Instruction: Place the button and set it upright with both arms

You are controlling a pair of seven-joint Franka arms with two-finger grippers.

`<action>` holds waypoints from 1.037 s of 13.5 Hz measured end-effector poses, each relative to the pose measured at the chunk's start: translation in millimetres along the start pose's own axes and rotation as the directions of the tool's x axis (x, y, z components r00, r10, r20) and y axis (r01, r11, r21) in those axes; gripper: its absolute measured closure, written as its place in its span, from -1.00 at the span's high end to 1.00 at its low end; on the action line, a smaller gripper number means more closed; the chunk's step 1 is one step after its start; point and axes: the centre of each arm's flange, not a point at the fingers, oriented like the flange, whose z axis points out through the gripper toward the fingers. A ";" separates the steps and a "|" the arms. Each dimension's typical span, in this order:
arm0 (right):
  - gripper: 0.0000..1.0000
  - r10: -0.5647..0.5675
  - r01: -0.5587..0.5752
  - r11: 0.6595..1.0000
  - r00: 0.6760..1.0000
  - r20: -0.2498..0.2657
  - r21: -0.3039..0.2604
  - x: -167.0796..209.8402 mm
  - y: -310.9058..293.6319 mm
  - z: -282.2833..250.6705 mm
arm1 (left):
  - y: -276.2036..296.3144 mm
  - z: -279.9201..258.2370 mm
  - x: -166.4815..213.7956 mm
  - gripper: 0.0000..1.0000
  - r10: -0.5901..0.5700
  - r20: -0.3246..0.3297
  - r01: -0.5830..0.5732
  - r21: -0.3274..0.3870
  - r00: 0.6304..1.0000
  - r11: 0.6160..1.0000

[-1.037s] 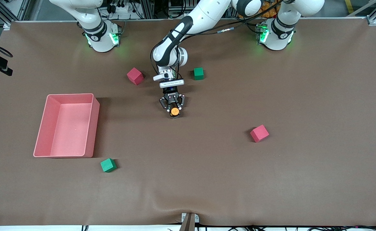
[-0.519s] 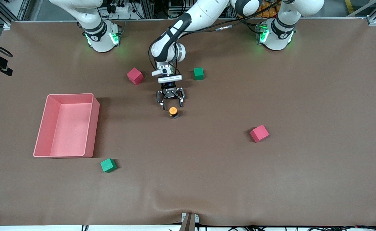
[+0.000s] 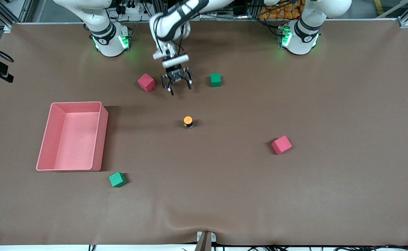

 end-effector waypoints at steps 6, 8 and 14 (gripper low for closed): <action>1.00 -0.005 0.005 1.000 1.000 -0.002 0.000 1.6 -2.3 0.9 | 13.7 -79.1 129.8 1.00 0.085 0.129 -0.099 0.106 0.988 0.989; 1.00 -0.012 0.012 1.000 1.000 0.000 0.000 3.7 -5.7 2.8 | 15.6 -88.1 206.2 1.00 0.124 0.169 -0.149 0.143 0.978 0.979; 1.00 -0.041 0.041 0.999 0.999 0.005 0.003 9.8 -20.4 8.4 | -11.7 -73.7 450.0 1.00 0.180 0.310 -0.227 0.122 0.934 0.966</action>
